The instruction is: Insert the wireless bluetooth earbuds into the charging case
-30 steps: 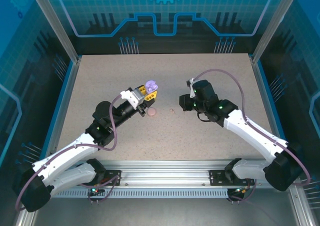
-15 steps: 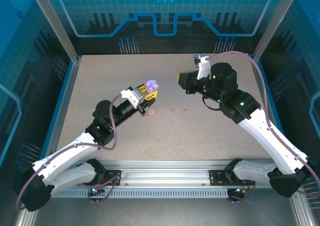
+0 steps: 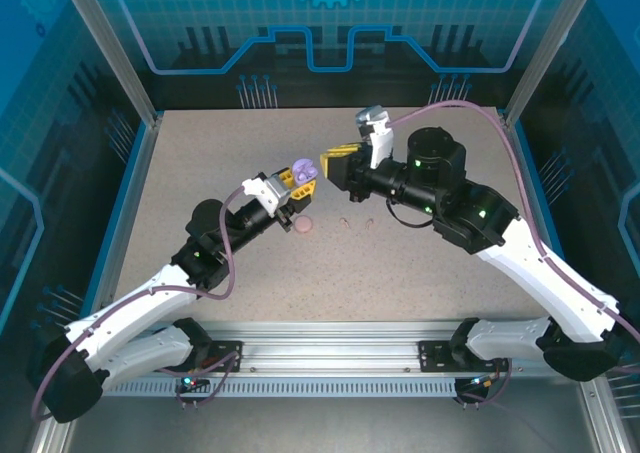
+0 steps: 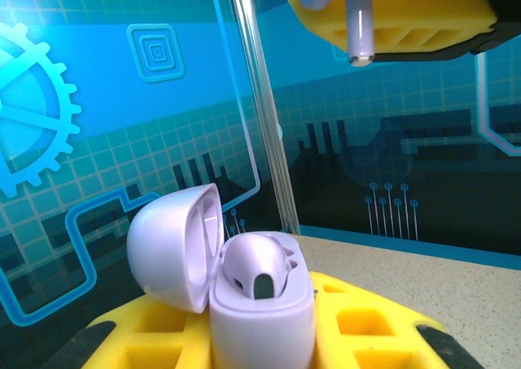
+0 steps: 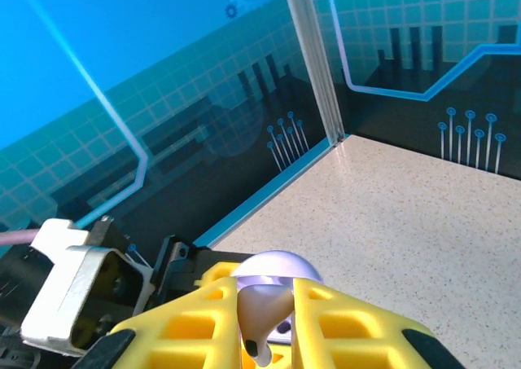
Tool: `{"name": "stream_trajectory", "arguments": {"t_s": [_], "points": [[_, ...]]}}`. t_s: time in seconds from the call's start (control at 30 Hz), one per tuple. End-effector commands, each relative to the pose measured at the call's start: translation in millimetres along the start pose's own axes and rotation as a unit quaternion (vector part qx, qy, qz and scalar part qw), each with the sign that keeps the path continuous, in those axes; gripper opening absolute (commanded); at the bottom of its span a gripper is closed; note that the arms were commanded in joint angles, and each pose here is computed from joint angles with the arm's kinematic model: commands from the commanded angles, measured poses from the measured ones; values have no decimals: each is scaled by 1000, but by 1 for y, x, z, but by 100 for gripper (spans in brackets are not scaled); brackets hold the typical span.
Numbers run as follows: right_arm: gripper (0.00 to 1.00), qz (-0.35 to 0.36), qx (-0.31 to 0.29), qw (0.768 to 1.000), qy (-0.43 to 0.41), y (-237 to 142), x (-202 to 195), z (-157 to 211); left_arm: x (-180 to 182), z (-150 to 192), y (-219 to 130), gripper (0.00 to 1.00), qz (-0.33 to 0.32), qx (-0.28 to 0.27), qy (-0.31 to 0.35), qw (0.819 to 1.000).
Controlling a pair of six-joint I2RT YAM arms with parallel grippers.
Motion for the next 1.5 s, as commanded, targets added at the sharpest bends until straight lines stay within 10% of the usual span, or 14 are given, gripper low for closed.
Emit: {"name": "stream_trajectory", "arguments": {"t_s": [0.0,1.47], "points": [[18,19,4,999,-38,5,6,1,3,-18,2,0,3,-32,8,999],[15,47,64,997,-17,36,-9,38,4,-20,4,0,4,-33,12,999]]}}
Point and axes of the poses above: each hand's point on the last joint's axis, 136 mm out from that joint toward the fingers, its own y axis out along the fingers, its own x axis along the line the jaws close on, z = x × y, the point moved 10 cm from there along -y, back along the fingers, and after that the axes turned 8 degrees about y, right-handed, at the moved point
